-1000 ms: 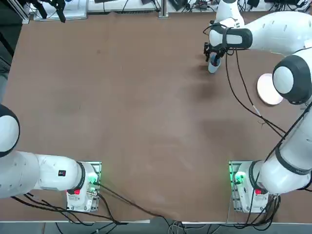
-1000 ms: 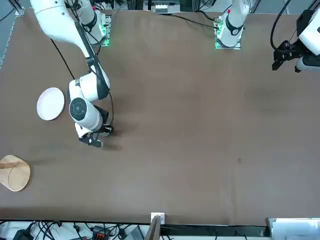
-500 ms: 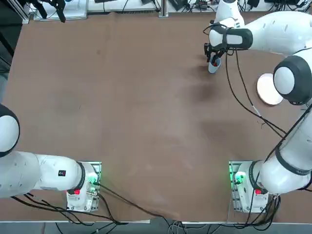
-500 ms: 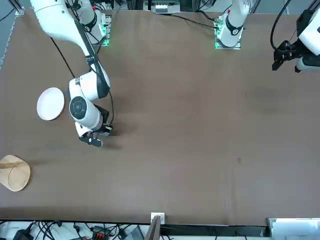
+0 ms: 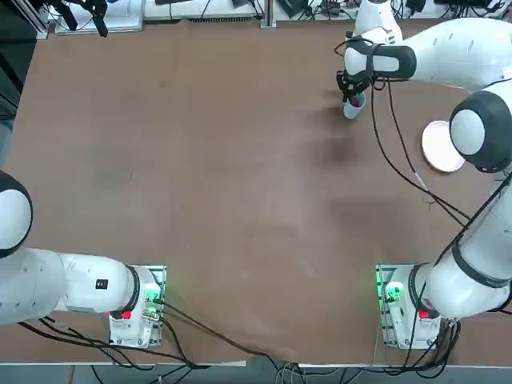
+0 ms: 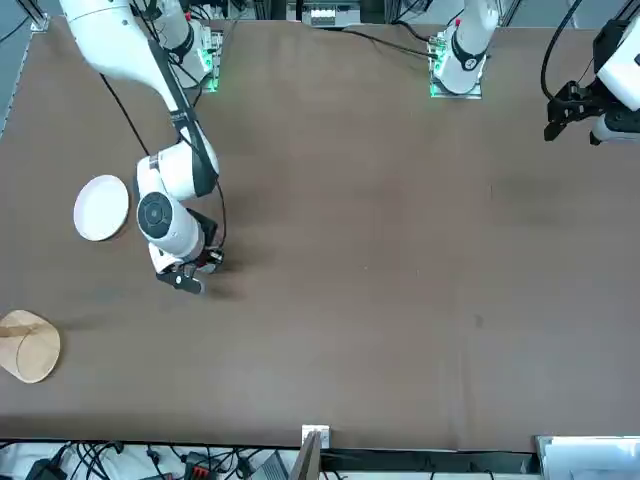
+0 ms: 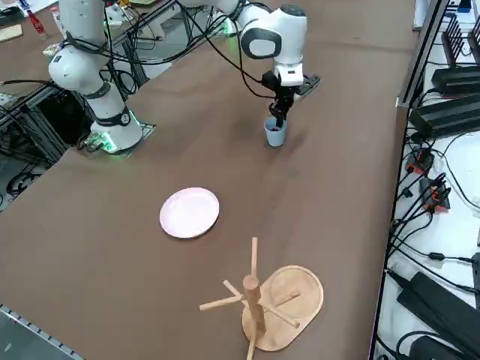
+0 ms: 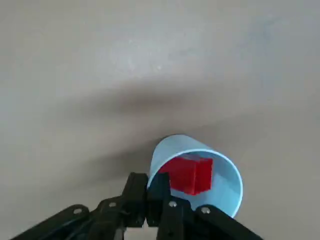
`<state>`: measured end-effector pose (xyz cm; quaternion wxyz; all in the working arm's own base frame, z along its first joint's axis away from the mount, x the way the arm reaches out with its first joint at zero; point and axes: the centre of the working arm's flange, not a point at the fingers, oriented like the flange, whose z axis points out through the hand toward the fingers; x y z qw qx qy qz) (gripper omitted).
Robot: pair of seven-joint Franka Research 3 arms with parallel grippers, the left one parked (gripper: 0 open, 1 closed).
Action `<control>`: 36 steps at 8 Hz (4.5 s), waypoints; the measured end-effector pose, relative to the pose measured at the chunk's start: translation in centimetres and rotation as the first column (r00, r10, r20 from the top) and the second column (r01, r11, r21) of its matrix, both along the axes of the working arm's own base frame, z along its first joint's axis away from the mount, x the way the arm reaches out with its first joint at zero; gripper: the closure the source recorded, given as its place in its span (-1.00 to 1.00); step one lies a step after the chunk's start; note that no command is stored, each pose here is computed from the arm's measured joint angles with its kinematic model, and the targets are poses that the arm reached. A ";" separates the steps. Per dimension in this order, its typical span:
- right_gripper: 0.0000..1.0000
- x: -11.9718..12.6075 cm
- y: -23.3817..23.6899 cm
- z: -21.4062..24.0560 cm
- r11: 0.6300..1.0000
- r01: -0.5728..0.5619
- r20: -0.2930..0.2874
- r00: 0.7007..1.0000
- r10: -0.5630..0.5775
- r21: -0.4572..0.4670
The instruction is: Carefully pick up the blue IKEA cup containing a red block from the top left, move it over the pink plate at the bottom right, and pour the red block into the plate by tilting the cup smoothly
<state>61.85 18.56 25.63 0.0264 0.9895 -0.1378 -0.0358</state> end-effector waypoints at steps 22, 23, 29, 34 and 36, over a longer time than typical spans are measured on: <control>0.95 -12.7 -35.7 9.9 0.929 -0.348 -0.047 0.933 0.356 0.127; 0.95 -12.9 -36.0 9.6 0.900 -0.407 -0.031 0.909 0.417 0.156; 0.95 -14.7 -39.6 8.2 0.755 -0.538 0.241 0.843 0.481 0.375; 0.95 -17.7 -44.4 6.7 0.589 -0.591 0.441 0.805 0.396 0.551; 0.95 -17.9 -46.4 5.8 0.514 -0.619 0.505 0.784 0.361 0.593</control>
